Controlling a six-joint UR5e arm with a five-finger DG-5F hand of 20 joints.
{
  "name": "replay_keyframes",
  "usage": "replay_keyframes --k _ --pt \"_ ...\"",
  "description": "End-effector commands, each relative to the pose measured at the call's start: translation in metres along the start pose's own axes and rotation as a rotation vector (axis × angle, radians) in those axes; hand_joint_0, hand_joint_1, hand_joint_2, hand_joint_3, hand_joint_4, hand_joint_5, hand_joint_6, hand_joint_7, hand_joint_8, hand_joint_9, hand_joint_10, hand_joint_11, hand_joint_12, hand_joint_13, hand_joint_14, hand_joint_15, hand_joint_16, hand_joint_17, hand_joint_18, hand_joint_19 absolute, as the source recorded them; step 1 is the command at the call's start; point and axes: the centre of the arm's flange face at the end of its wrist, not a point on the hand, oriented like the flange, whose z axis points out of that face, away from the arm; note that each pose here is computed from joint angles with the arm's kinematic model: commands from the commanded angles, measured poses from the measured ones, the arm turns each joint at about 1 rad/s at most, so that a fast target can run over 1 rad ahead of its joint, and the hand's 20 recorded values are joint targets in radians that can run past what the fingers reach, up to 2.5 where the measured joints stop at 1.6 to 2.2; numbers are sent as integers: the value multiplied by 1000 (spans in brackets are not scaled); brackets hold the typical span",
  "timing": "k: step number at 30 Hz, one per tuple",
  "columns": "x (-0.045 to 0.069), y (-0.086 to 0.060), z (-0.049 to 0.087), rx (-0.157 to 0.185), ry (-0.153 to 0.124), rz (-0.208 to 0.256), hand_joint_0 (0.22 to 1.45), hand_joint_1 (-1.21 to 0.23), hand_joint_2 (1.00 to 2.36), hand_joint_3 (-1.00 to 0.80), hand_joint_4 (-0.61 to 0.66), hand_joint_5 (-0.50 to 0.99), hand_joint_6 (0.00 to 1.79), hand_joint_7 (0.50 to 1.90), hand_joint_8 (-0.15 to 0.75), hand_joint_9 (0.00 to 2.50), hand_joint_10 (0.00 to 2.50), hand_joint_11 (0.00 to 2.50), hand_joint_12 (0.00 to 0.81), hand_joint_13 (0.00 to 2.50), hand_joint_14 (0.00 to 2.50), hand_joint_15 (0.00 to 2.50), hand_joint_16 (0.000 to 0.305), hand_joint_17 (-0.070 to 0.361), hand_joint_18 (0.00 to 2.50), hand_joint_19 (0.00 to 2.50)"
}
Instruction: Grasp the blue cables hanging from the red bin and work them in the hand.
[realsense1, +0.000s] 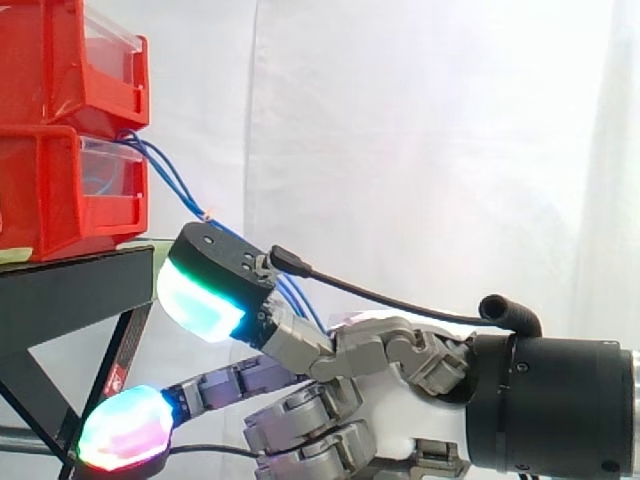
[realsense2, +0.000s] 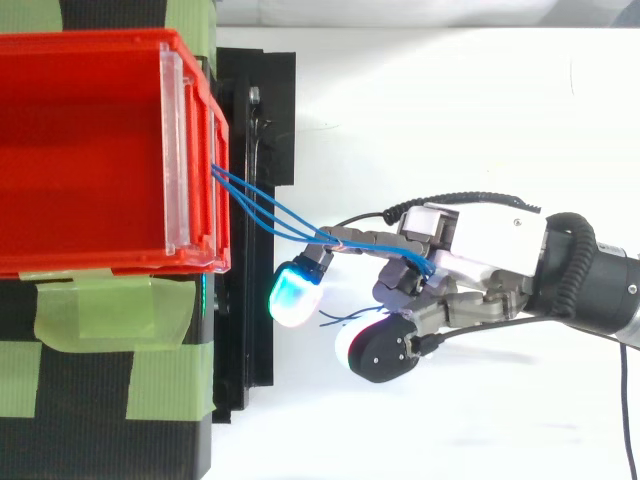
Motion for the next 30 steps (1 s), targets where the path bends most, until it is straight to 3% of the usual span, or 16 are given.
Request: replay_keyframes --k 1,30 --pt "1 2 1 -4 -2 2 739 -554 1000 -1000 275 107 114 1258 610 1547 2500 2500 708 2020 2500 1895 226 170 2433 676" --pt "0 1 1 -1 -2 0 759 -559 1000 -1000 270 123 88 1277 594 1537 2500 2500 706 1992 2500 1906 224 168 2395 661"
